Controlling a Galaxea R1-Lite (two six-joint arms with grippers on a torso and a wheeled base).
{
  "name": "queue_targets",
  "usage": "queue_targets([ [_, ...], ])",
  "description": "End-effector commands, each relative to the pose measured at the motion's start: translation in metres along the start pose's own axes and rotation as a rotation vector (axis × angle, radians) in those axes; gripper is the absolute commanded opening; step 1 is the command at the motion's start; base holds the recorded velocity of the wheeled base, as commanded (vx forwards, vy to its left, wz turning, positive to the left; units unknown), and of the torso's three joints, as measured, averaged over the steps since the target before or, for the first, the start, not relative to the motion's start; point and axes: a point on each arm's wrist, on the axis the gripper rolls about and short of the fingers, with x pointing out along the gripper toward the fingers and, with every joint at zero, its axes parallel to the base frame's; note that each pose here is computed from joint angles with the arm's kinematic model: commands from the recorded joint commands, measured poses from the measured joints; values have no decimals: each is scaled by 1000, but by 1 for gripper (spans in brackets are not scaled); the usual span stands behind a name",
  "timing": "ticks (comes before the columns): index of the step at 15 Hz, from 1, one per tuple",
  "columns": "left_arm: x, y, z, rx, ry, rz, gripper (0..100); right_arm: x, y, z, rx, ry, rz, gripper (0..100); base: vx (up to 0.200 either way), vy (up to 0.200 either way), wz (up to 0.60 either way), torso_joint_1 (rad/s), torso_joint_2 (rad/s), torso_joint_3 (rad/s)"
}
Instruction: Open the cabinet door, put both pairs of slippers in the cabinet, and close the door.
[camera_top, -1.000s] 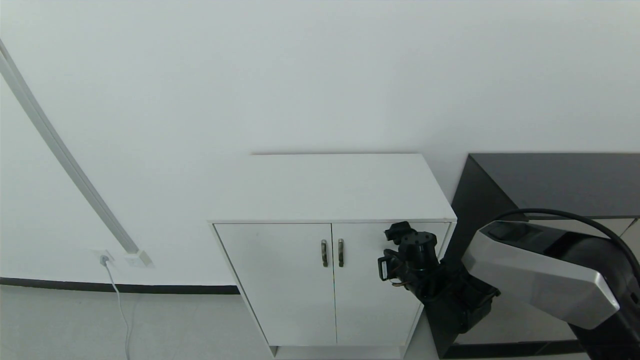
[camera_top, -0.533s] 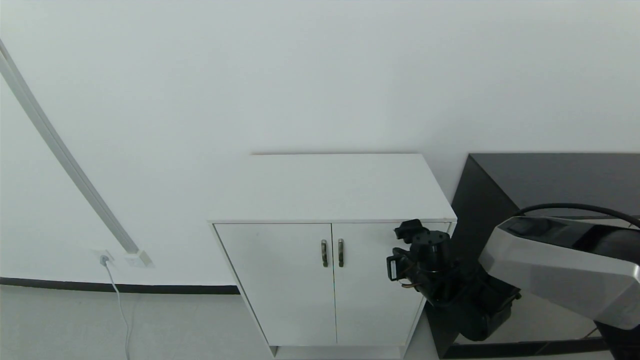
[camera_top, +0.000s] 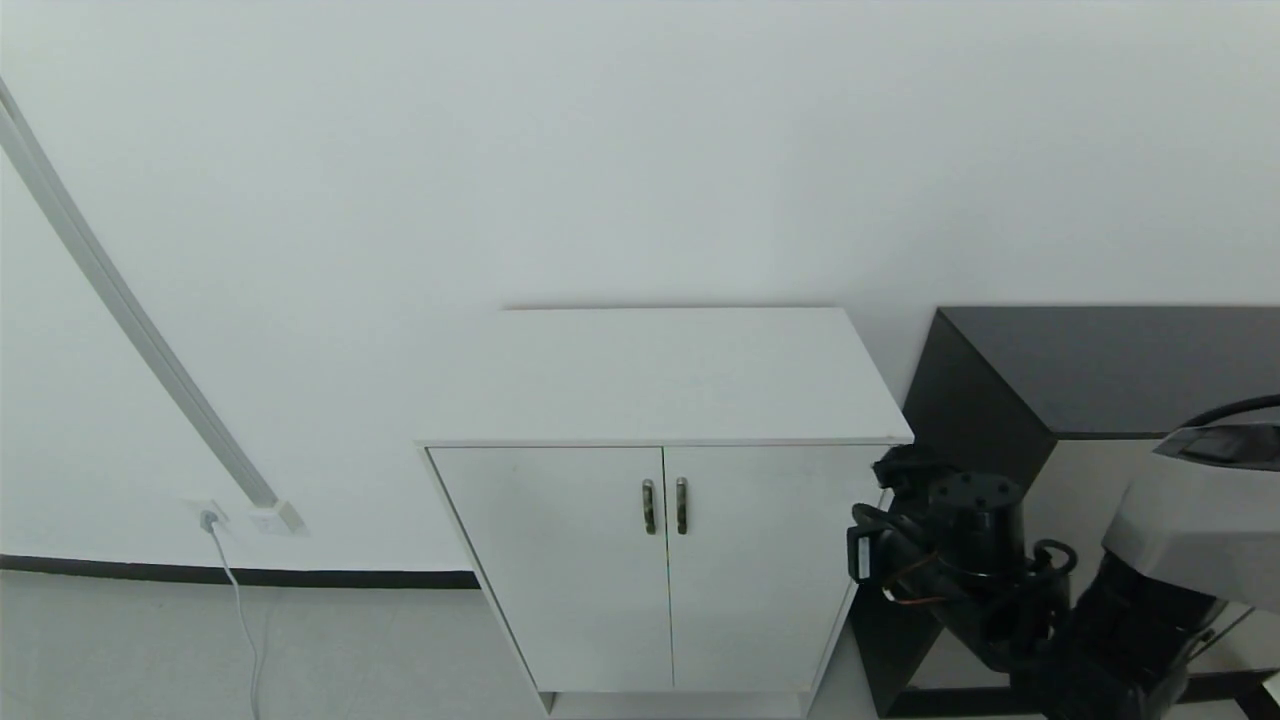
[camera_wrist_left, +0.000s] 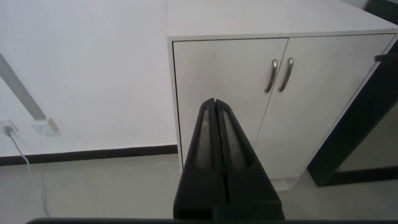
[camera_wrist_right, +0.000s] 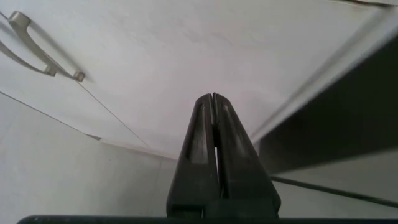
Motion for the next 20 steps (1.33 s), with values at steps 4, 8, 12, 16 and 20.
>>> queue_targets([
  [4,0,0,0,2,1,0,0,-86,-61,5,22,-92,-119,0,0,0,0,0,0,0],
  [8,0,0,0,0,1,-1,0,-118,-80,2,30,-102,-189,0,0,0,0,0,0,0],
  [12,0,0,0,0,1,-1,0,-150,-93,15,22,-115,-204,0,0,0,0,0,0,0],
  [16,0,0,0,0,1,-1,0,-196,-95,14,11,-75,-159,0,0,0,0,0,0,0],
  [20,0,0,0,0,1,-1,0,-234,-97,-2,0,-16,-111,0,0,0,0,0,0,0],
])
